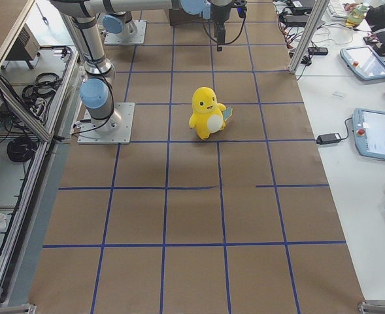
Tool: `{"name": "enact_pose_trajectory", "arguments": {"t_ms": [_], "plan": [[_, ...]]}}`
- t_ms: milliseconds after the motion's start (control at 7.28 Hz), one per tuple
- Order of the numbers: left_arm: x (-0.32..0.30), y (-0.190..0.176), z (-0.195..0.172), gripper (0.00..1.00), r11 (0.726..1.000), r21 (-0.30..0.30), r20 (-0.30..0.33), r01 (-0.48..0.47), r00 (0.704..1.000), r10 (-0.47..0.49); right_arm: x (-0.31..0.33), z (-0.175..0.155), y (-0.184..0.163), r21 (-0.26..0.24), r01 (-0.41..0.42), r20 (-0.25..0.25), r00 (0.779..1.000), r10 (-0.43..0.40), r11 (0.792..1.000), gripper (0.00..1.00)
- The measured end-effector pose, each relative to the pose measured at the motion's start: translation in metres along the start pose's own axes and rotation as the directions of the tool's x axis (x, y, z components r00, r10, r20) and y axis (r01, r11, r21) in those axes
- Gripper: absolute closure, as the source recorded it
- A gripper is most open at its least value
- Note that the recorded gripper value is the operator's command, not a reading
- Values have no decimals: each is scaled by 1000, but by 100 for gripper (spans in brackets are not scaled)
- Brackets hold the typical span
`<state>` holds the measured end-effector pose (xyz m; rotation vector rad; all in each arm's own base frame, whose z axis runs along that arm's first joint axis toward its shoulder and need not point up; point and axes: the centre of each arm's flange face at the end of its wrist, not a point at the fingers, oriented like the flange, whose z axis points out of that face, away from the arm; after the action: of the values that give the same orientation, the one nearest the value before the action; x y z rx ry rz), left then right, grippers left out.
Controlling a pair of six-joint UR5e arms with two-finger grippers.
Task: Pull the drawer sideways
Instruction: 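Lower the left gripper around the white drawer handle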
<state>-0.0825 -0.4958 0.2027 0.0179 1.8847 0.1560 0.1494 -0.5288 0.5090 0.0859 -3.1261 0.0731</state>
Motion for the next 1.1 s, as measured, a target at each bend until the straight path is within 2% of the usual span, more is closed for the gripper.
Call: {"name": "enact_pose_trajectory", "arguments": {"t_ms": [137,412,824,1099], "plan": [[0,-1,1,6,1000,10,35,-15,999,14,0,0,0,0,0,0,1000,0,1000,0],[2,-1,3,10,999,15,60,-30,998,29,0,0,0,0,0,0,1000,0,1000,0],[1,-2,19,10,999,-18,58,-31,998,32,0,0,0,0,0,0,1000,0,1000,0],[4,1,24,14,999,-27,60,-41,997,42,0,0,0,0,0,0,1000,0,1000,0]]}}
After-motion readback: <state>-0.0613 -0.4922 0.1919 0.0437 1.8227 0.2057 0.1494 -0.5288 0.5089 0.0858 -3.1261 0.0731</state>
